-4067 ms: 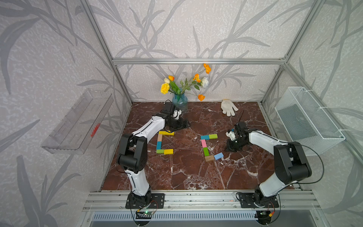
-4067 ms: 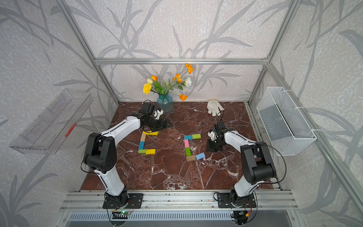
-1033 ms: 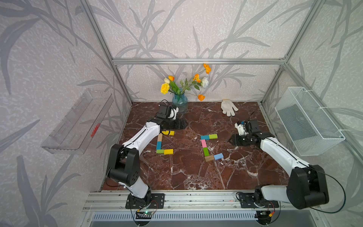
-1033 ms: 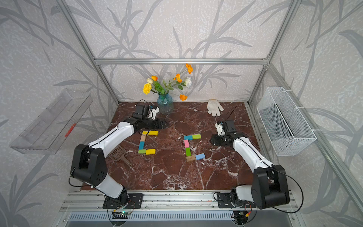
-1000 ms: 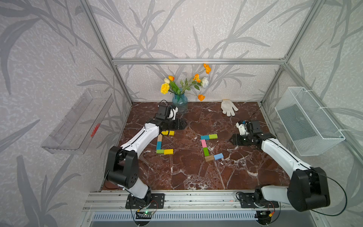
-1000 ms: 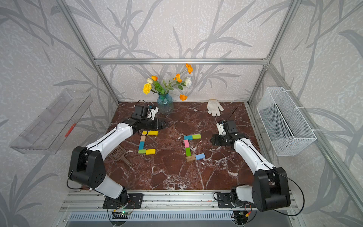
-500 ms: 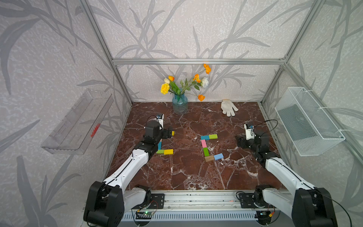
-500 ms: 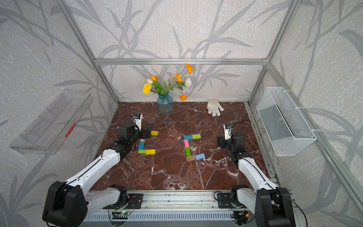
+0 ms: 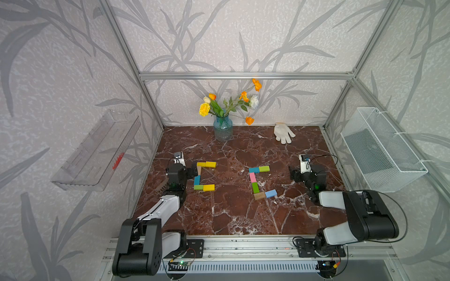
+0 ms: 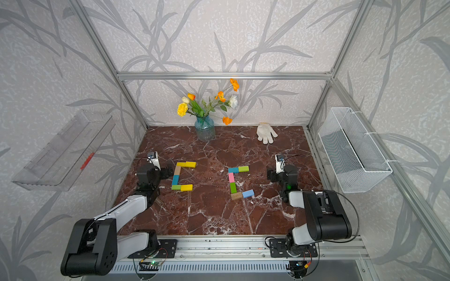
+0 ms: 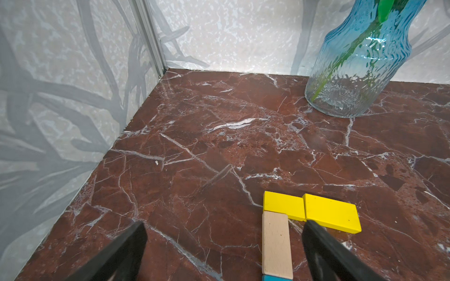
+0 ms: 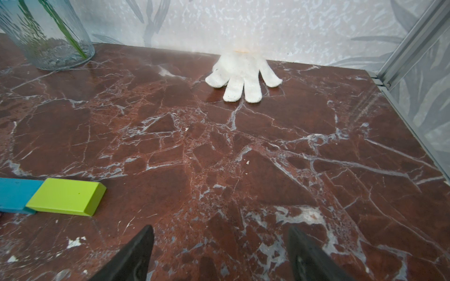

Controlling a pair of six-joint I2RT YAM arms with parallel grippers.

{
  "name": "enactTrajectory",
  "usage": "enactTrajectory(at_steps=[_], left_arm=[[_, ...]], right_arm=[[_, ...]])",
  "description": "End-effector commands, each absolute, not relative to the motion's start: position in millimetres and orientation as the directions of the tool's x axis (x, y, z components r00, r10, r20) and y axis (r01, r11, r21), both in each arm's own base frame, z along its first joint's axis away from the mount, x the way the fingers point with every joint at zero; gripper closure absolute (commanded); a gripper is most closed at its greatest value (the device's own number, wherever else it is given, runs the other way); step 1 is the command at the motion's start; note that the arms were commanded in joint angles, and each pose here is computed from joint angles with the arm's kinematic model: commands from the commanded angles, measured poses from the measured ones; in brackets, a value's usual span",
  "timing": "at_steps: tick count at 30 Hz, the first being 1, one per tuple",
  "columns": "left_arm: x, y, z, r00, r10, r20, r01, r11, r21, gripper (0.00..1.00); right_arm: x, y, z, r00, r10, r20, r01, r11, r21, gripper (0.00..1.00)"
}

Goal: Assemble the letter c with building blocks
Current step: Reset both arms

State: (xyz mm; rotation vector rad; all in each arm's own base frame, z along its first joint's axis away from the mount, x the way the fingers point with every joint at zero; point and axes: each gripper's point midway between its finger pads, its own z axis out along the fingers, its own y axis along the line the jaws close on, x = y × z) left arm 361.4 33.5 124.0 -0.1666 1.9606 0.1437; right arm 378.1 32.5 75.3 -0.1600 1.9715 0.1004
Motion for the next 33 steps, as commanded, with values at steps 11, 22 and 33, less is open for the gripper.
enactTrajectory(at_steps=[11, 22, 33], left_arm=[[383.8, 36.2, 97.8, -0.307, -0.042, -0.951, -0.189, 0.982, 0.018, 0.00], [394.3, 39.8, 91.6, -0.376, -0.051, -0.925, -0.207, 0.978, 0.030, 0.00], [393.9, 39.8, 91.8, -0.375, -0.051, -0.926, -0.208, 0.978, 0.030, 0.00]], right_arm=[[389.2, 30.8, 94.3, -0.321, -0.038, -0.946, -0.155, 0.988, 0.013, 0.14], [391.1, 31.3, 92.8, -0.336, -0.042, -0.941, -0.158, 0.987, 0.013, 0.12], [394.8, 32.7, 91.2, -0.356, -0.055, -0.933, -0.164, 0.987, 0.004, 0.01]])
